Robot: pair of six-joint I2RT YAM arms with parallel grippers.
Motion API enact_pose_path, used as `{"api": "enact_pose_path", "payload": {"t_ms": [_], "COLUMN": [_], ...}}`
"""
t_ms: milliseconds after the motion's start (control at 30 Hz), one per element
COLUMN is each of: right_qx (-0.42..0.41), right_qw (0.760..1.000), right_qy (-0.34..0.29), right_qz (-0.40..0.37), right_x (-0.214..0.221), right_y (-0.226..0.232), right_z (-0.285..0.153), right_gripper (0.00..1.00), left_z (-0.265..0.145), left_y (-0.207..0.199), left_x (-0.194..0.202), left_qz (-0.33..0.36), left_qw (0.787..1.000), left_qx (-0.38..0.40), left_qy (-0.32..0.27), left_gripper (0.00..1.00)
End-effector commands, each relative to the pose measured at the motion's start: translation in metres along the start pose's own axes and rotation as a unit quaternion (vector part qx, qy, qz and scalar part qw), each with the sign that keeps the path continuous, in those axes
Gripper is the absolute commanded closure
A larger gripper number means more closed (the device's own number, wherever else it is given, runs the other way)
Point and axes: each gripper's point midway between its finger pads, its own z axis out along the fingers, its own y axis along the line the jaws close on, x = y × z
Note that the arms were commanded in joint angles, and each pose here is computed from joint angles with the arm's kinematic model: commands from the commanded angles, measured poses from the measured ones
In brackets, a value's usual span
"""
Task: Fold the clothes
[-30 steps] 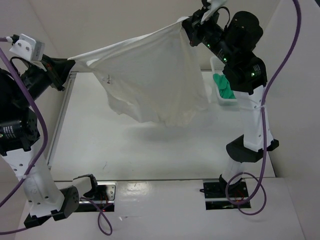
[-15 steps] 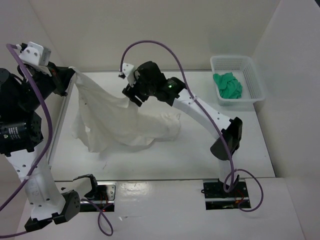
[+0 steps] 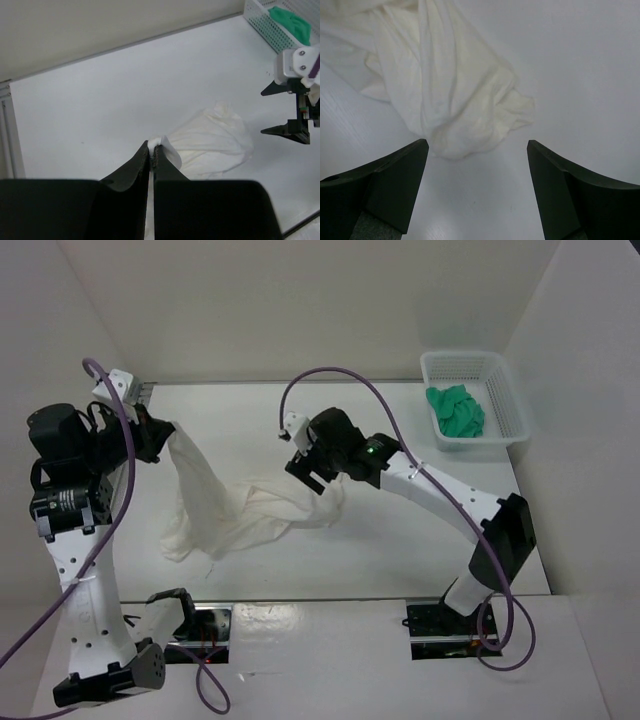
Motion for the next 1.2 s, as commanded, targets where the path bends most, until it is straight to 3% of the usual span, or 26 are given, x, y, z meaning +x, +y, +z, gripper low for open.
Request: {"api": "enact_pose_path", "payload": {"t_ms": [0,67,400,533,667,767,1167], "right_qx": [0.002,-0.005,-0.026,-0.064,-0.177,-0.211,-0.255], "right_qw": [0.999,0.997,0.990,0.987,0.966,0.954,0.940], "right_qy": [0.039,0.062,0.084,0.074,0.057,0.048,0.039], "right_qz": [0.028,0.048,0.108,0.126,0.179,0.209,0.222], "right_x": [0.047,0.074,0.111,0.108,0.109,0.111,0.106], "right_y": [-0.004,-0.007,-0.028,-0.026,-0.007,-0.012,-0.007], "right_z": [0.014,0.021,0.050,0.052,0.054,0.052,0.059], "right_gripper": [0.12,0.14,0.19,0.20,0.20,0.22,0.26], "left_z": [-0.004,-0.005,-0.001,-0.001,-0.001,-0.001,-0.001], "left_y": [-0.009,-0.011,-0.008,-0.008,-0.008,-0.008,-0.009], "left_x": [0.000,0.009,0.056,0.056,0.056,0.056,0.056], "left_qz": [0.031,0.038,0.031,0.031,0.031,0.031,0.030], "left_qw": [0.999,0.999,0.999,0.999,0.999,0.999,0.999], "left_qx": [0.021,0.021,0.016,0.016,0.016,0.016,0.021], "left_qy": [-0.022,-0.018,0.021,0.021,0.021,0.021,0.020], "left_gripper": [1.00,1.00,1.00,1.00,1.00,1.00,1.00]}}
